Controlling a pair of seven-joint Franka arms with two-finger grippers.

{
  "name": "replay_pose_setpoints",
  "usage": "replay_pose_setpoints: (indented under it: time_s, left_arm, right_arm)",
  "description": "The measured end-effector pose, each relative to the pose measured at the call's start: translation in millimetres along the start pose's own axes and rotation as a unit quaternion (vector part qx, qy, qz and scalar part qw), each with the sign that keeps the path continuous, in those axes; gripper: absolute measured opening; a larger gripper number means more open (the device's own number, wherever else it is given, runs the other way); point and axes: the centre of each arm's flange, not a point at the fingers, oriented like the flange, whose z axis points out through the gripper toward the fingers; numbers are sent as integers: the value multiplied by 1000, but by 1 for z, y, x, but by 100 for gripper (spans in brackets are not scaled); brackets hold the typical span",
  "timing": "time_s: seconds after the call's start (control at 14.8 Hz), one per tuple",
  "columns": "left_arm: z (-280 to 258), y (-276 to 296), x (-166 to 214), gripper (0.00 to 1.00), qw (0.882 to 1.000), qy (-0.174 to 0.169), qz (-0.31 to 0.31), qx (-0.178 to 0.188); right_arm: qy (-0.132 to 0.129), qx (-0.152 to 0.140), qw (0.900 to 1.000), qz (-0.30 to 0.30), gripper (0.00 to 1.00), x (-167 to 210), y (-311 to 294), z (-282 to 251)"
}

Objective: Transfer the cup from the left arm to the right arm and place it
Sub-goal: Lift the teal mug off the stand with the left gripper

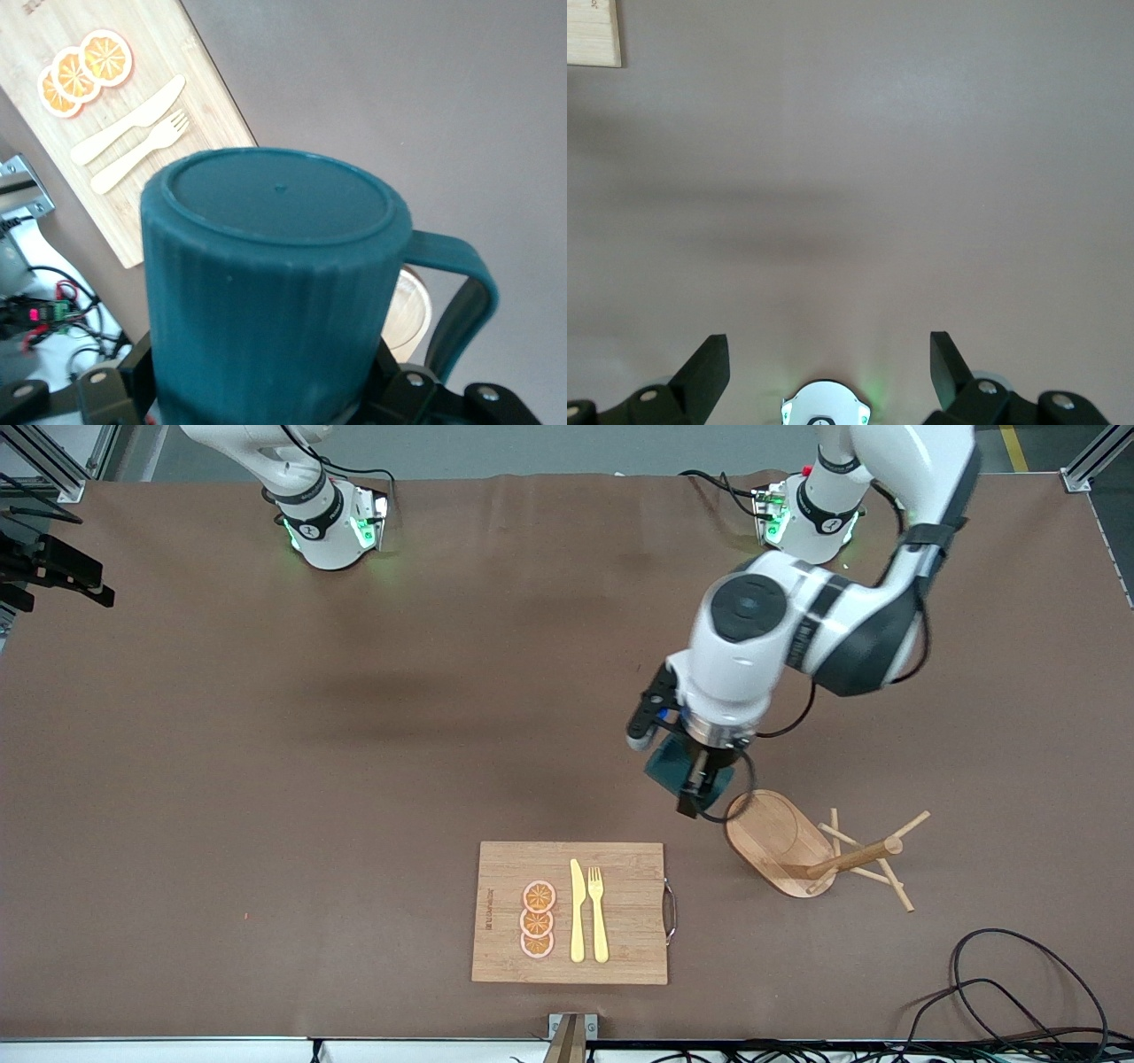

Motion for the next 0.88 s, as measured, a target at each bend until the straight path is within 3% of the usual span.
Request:
replay_pose_setpoints:
  time_s: [0.4,0.67,0.88]
  left_arm:
    - [35,22,153,89,989,-120,75,45]
    - [76,48,240,89,958,-226,155,88]
    - [105,63,287,89,935,-282,191,100]
  right_arm:
    - [0,0,1000,1,100,0,1,-1]
    - [3,0,1000,4,100,-1,4,-2]
    - [5,0,1000,6,100,-1,6,-4]
